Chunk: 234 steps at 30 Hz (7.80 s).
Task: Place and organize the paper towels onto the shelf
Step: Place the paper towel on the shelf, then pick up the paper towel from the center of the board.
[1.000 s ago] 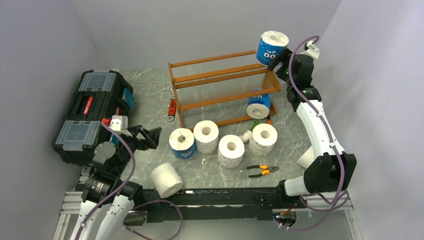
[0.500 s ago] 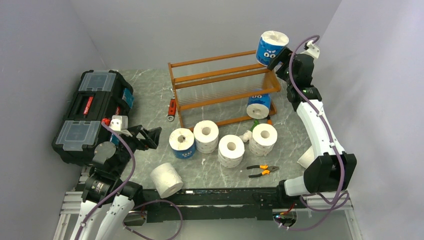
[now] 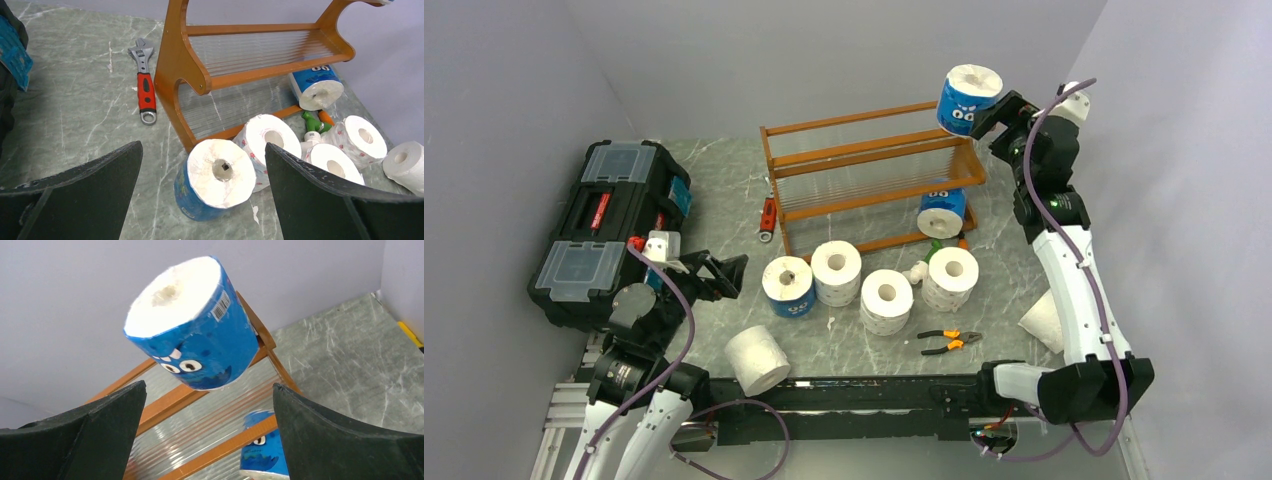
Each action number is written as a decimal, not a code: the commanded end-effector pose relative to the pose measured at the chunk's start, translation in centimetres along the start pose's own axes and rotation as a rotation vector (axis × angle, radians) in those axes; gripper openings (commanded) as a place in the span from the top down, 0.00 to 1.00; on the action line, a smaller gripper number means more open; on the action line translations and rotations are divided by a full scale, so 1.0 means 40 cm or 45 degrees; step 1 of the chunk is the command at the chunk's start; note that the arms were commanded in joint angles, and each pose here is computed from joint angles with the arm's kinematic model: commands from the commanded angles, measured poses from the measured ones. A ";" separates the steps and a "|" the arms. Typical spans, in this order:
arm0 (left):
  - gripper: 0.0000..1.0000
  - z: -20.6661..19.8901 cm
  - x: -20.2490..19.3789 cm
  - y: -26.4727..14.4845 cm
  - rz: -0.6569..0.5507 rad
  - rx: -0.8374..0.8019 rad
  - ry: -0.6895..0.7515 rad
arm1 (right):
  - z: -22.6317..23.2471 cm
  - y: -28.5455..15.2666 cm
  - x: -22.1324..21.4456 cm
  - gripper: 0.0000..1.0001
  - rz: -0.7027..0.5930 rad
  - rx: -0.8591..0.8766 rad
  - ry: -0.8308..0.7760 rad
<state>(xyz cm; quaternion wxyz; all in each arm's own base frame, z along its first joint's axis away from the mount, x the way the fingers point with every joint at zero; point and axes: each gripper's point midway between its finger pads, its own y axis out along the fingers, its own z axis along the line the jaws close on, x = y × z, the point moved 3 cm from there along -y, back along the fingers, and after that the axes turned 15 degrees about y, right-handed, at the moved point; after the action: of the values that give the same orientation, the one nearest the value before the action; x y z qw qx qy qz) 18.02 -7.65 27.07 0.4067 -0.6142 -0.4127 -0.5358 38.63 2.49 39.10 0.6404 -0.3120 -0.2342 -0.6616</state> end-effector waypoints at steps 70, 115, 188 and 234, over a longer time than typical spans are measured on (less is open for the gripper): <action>0.01 -0.002 -0.007 0.021 0.050 -0.009 0.015 | 0.176 -0.415 -0.564 0.06 0.772 0.496 -0.316; 0.18 -0.077 -0.273 0.185 0.831 0.196 -0.238 | 0.074 -0.525 -0.713 0.04 0.912 0.601 -0.342; 0.69 -0.146 -0.049 0.106 0.579 -0.077 -0.167 | 0.301 -0.512 -0.779 0.00 1.158 0.454 -0.417; 0.65 -0.154 -0.068 0.105 0.589 -0.097 -0.185 | 0.281 -0.460 -0.937 0.54 1.231 0.230 -0.614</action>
<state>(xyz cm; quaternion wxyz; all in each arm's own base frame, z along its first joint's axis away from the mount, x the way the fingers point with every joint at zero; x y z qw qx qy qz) 18.72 -13.93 21.81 0.5055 -0.7401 -0.2358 -0.3757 20.76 38.35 21.47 0.8404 -0.4507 -0.2446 -0.1750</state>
